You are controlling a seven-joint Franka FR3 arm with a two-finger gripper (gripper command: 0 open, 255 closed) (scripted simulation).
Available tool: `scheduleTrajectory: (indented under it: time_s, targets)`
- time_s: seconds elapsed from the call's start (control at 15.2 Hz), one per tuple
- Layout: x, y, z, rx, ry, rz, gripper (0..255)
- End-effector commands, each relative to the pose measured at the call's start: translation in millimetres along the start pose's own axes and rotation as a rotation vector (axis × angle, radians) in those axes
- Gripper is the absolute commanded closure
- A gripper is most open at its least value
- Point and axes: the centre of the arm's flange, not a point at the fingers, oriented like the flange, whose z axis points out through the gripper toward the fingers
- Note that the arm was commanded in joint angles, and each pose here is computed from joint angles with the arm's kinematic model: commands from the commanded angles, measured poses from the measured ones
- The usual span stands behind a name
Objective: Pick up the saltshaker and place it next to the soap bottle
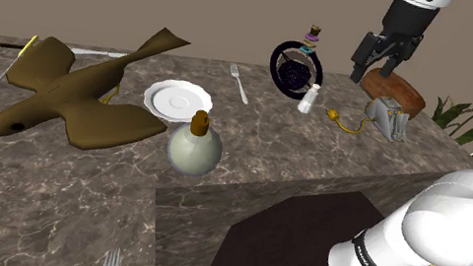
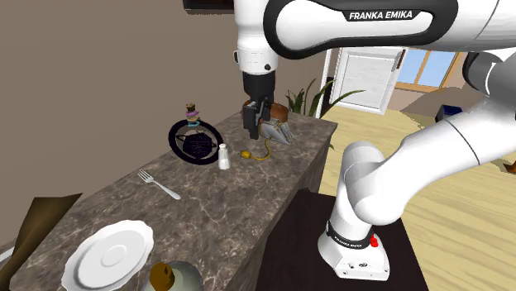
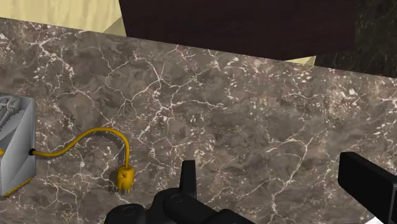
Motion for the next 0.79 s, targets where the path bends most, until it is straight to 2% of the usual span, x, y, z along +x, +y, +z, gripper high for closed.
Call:
scheduleTrajectory:
  time_s: [0.0, 0.73]
  targets:
    - [0.0, 0.0, 0.0, 0.000, 0.000, 0.000, 0]
    - [70.7, 69.6, 101.5, 0.101, 0.123, 0.080, 0]
